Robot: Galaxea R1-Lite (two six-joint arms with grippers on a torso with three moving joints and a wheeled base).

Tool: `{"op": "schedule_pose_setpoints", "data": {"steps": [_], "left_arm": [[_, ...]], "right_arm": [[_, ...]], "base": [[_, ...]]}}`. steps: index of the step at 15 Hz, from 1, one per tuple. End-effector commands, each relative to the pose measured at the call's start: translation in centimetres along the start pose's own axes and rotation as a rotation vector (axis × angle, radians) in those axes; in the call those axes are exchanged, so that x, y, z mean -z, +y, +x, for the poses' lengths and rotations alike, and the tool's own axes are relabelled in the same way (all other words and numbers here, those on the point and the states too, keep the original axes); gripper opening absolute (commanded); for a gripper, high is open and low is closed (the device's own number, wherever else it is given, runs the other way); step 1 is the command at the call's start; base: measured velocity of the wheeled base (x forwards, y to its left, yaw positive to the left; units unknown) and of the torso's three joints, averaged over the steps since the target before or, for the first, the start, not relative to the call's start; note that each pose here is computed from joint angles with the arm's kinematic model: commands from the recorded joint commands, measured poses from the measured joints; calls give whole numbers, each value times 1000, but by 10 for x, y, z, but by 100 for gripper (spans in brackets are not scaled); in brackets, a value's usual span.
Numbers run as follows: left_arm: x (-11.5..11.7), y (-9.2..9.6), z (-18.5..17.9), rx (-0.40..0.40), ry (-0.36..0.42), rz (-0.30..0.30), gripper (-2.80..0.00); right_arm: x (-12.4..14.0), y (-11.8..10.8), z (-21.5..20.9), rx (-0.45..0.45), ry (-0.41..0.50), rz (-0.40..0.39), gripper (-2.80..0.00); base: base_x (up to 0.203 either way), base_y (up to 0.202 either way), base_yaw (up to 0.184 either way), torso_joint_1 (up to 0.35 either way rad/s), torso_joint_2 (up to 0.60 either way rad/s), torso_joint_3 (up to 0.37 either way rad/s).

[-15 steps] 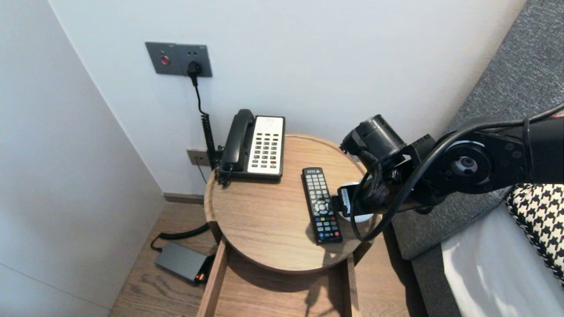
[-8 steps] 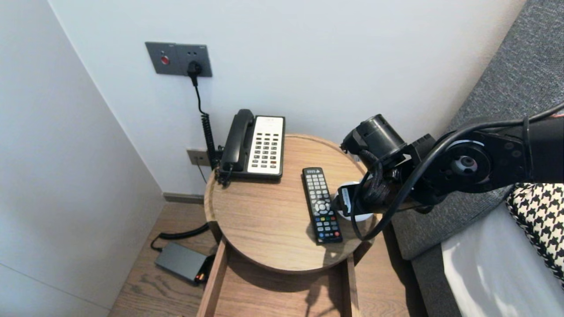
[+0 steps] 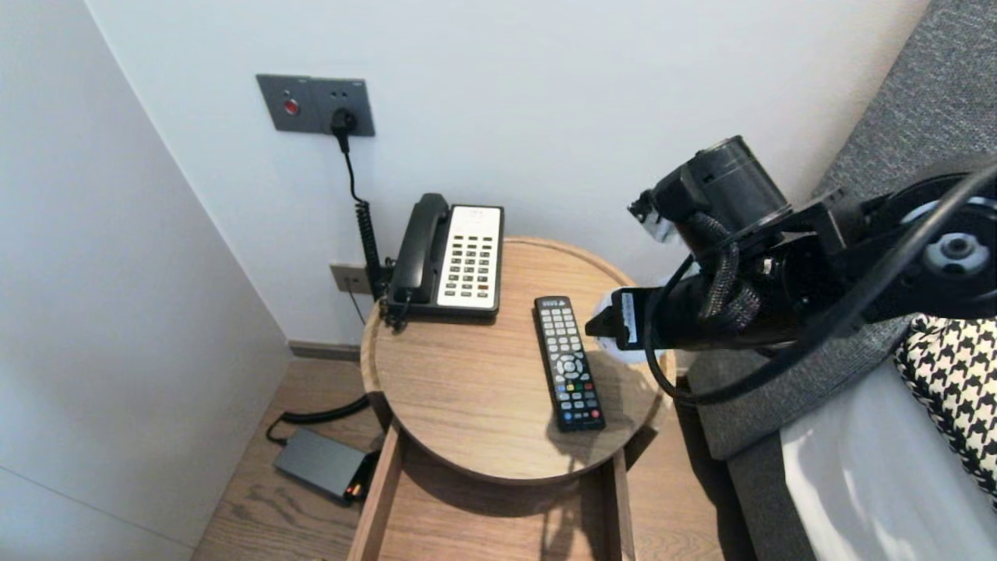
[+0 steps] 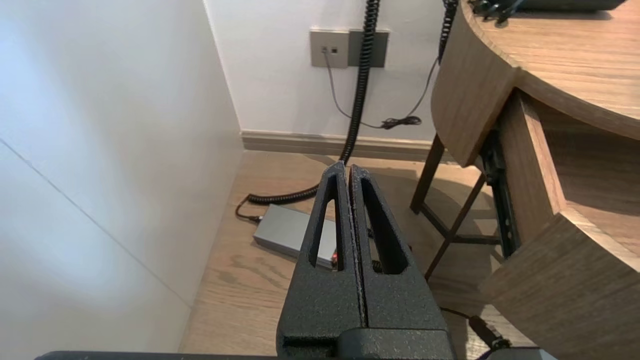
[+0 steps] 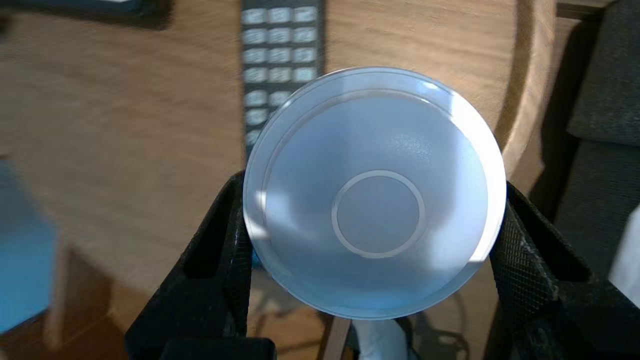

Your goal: Put the remote controls on the table in the drawer one by one

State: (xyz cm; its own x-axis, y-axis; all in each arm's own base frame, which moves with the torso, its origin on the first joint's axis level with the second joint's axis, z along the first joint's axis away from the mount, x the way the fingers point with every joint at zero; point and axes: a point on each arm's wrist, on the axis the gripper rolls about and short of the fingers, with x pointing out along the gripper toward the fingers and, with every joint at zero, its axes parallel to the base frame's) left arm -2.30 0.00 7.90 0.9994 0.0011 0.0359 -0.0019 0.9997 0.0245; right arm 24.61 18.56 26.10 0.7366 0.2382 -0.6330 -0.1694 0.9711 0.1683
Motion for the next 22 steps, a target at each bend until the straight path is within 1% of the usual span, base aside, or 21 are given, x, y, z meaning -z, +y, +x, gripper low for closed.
{"op": "schedule_pose_setpoints", "data": {"steps": [1, 4, 6, 7, 9, 11, 13, 16, 17, 20, 22], "left_arm": [[3, 0, 1, 0, 11, 0, -280], [3, 0, 1, 0, 12, 0, -280], [3, 0, 1, 0, 11, 0, -280], [3, 0, 1, 0, 11, 0, -280], [3, 0, 1, 0, 11, 0, -280], [3, 0, 1, 0, 11, 0, -280], [3, 0, 1, 0, 11, 0, -280], [3, 0, 1, 0, 11, 0, -280], [3, 0, 1, 0, 11, 0, -280], [3, 0, 1, 0, 11, 0, -280], [3, 0, 1, 0, 11, 0, -280]], "right_arm": [[7, 9, -33, -103, -9, -25, -280], [35, 33, -56, -234, 69, -126, -280], [52, 44, -65, -313, 124, -184, -280], [63, 49, -67, -347, 165, -217, -280], [82, 55, -71, -381, 220, -276, -280], [99, 67, -76, -423, 260, -341, -280], [125, 74, -71, -430, 338, -418, -280], [144, 82, -57, -416, 415, -467, -280], [147, 86, -56, -427, 431, -478, -280], [151, 95, -47, -417, 446, -488, -280], [156, 105, -33, -396, 469, -499, -280]], "base": [[0, 0, 0, 0, 0, 0], [0, 0, 0, 0, 0, 0], [0, 0, 0, 0, 0, 0], [0, 0, 0, 0, 0, 0], [0, 0, 0, 0, 0, 0], [0, 0, 0, 0, 0, 0], [0, 0, 0, 0, 0, 0], [0, 0, 0, 0, 0, 0], [0, 0, 0, 0, 0, 0], [0, 0, 0, 0, 0, 0], [0, 0, 0, 0, 0, 0]]}}
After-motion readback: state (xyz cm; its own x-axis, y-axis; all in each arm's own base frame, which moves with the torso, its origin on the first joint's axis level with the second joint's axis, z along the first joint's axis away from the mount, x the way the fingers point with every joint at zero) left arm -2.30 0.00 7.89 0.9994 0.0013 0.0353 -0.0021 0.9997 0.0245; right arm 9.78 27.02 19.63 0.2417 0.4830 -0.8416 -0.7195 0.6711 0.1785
